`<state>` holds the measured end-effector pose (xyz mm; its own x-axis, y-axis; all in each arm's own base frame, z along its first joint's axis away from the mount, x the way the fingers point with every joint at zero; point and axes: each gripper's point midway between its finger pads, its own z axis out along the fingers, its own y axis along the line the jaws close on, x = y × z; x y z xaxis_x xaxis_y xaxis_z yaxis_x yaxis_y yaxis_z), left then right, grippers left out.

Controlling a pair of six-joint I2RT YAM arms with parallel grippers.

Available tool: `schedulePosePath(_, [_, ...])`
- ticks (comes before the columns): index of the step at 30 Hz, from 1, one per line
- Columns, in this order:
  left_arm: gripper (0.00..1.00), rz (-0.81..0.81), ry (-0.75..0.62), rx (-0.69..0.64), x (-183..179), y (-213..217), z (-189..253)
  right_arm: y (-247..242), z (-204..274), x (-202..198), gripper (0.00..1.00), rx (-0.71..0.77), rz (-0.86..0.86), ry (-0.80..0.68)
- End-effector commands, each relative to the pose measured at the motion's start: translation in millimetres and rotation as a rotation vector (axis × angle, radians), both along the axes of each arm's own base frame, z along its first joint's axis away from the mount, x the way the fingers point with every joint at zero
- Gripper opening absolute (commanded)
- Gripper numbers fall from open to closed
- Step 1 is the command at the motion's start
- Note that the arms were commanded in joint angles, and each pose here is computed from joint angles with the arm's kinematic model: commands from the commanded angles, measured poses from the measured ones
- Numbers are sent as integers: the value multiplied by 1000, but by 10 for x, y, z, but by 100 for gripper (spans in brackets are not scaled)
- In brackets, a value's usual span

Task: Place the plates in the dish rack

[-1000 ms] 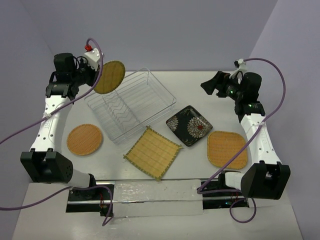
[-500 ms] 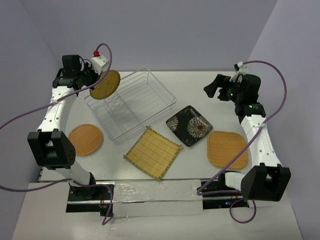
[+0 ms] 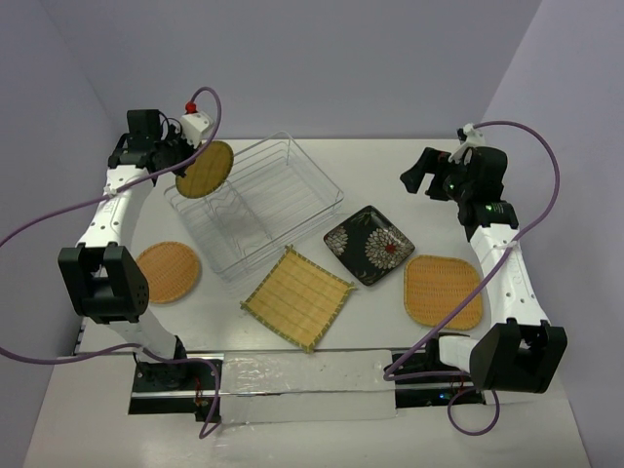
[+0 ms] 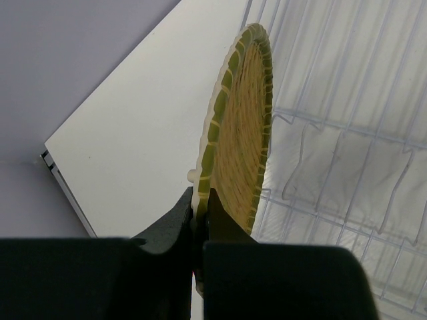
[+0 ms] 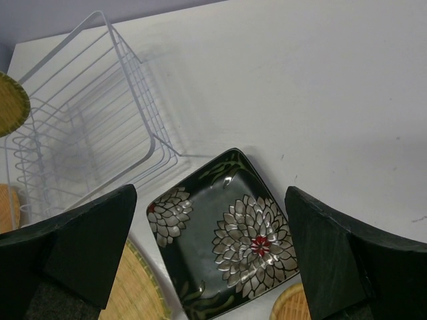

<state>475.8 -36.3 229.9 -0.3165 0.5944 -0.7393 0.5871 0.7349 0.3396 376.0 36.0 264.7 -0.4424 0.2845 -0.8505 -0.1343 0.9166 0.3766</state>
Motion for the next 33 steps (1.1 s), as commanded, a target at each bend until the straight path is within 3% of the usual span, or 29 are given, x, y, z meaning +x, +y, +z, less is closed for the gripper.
schedulePosePath(1, [0, 48, -65, 15, 138, 93, 114, -47, 102, -9, 100, -19, -17, -33])
schedulePosePath(19, [0, 117, -36, 42, 119, -116, 123, -131, 19, -11, 100, -51, -55, -17])
schedulePosePath(33, [0, -27, 64, 88, -2, -228, -278, -145, 32, 4, 100, -69, -51, -22])
